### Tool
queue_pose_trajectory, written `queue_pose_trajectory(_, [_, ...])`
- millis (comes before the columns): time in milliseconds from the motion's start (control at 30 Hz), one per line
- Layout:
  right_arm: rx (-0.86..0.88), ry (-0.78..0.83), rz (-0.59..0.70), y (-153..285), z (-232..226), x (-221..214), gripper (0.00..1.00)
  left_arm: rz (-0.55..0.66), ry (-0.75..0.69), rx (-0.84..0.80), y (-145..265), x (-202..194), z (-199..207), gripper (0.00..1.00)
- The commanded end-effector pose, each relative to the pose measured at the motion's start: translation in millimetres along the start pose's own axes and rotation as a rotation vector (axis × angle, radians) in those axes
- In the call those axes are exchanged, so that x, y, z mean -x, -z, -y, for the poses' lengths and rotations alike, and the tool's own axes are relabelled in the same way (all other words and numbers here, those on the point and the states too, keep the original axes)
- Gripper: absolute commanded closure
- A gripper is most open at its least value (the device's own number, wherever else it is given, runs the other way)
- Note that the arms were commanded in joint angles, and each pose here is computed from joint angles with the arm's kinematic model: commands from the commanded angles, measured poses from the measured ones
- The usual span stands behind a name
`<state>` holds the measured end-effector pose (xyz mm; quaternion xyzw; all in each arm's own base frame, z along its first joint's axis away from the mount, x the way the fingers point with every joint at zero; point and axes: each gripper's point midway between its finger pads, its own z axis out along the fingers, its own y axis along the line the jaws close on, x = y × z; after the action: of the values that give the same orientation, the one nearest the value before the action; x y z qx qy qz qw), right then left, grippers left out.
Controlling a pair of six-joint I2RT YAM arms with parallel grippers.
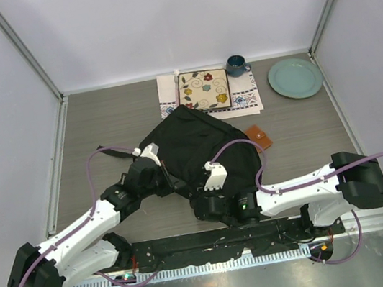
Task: Pack the student bag
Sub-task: Zip the student bag at the center of the board.
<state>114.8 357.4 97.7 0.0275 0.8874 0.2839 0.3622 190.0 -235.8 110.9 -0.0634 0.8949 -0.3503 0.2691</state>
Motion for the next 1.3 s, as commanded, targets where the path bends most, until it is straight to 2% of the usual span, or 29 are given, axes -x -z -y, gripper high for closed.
queue_pose_trajectory(0, [0.070,-0.065,-0.013,8.1,-24.1,0.7,1.00,0.071,-0.019,-0.095,-0.2,20.0,26.7,1.00])
queue_pose_trajectory(600, [0.040,-0.144,-0.014,36.9,16.7,3.8,1.00,0.141,-0.056,0.026,6.1,32.5,4.8,1.00])
queue_pose_trajectory(1267, [0.034,-0.174,-0.038,65.3,57.8,4.1,1.00,0.158,-0.089,0.145,13.6,36.9,-25.5,1.00])
